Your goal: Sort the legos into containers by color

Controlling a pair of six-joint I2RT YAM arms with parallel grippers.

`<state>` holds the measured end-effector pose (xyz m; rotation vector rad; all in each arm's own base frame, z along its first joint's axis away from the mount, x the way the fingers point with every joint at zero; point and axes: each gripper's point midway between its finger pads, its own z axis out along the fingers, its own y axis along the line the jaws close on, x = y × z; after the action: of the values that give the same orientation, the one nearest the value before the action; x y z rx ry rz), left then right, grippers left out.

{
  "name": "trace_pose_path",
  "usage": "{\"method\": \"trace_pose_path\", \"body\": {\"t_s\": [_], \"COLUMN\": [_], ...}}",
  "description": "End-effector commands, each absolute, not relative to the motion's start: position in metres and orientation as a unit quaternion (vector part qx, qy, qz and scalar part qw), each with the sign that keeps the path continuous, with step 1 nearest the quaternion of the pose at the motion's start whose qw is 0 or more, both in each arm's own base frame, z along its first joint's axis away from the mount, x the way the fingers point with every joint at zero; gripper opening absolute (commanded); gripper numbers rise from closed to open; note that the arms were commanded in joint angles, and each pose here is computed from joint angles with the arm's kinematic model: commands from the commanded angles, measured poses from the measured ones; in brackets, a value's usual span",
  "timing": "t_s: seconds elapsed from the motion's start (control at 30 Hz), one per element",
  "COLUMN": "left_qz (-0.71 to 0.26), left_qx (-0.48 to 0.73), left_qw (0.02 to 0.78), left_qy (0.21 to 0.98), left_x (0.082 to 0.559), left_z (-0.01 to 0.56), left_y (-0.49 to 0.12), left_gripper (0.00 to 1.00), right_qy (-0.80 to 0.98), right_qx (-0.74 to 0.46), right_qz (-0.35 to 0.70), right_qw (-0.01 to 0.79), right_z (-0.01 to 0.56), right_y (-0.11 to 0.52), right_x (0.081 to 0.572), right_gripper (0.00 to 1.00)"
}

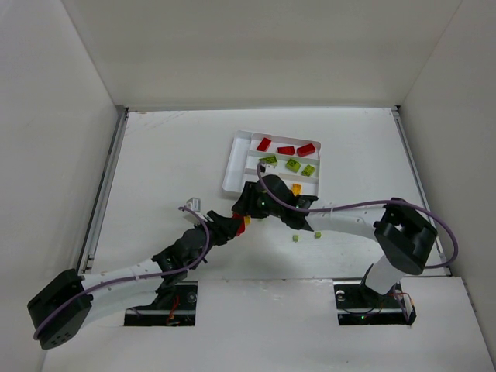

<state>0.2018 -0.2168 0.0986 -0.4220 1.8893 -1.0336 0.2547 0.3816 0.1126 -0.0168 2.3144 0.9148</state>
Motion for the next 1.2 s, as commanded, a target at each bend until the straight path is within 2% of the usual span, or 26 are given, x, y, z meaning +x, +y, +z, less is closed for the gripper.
{"method": "trace_pose_path", "body": {"t_s": [0.0,0.1,0.27,0.37,0.5,0.93,1.03,1.17], "left_qz": [-0.430,-0.432,-0.436,-0.438,-0.442,-0.448,-0.442,-0.413], "left_qx": [-0.174,-0.172,-0.167,-0.163,-0.158,-0.137,-0.140,-0.142], "left_qw": [0.462,0.463,0.463,0.462,0.461,0.470,0.482,0.519], "left_qy": [0.756,0.754,0.753,0.754,0.753,0.748,0.743,0.735], "left_x": [0.201,0.201,0.199,0.197,0.195,0.192,0.201,0.236], "left_z": [0.100,0.102,0.103,0.104,0.106,0.122,0.133,0.167], "left_y": [-0.216,-0.217,-0.219,-0.222,-0.223,-0.226,-0.224,-0.227], "left_gripper": [0.39,0.28,0.20,0.19,0.18,0.17,0.17,0.19], "right_qy": [0.857,0.858,0.856,0.855,0.852,0.838,0.835,0.830], "right_qx": [0.003,0.004,0.007,0.009,0.026,0.100,0.107,0.115], "right_qz": [0.386,0.385,0.392,0.395,0.391,0.358,0.351,0.340], "right_qw": [0.343,0.340,0.336,0.336,0.346,0.399,0.409,0.426], "right_z": [0.141,0.138,0.137,0.136,0.136,0.142,0.142,0.140], "right_y": [0.387,0.386,0.386,0.386,0.377,0.305,0.289,0.264], "right_x": [0.259,0.258,0.257,0.256,0.264,0.302,0.303,0.301], "right_gripper": [0.48,0.48,0.50,0.51,0.47,0.47,0.47,0.48]}}
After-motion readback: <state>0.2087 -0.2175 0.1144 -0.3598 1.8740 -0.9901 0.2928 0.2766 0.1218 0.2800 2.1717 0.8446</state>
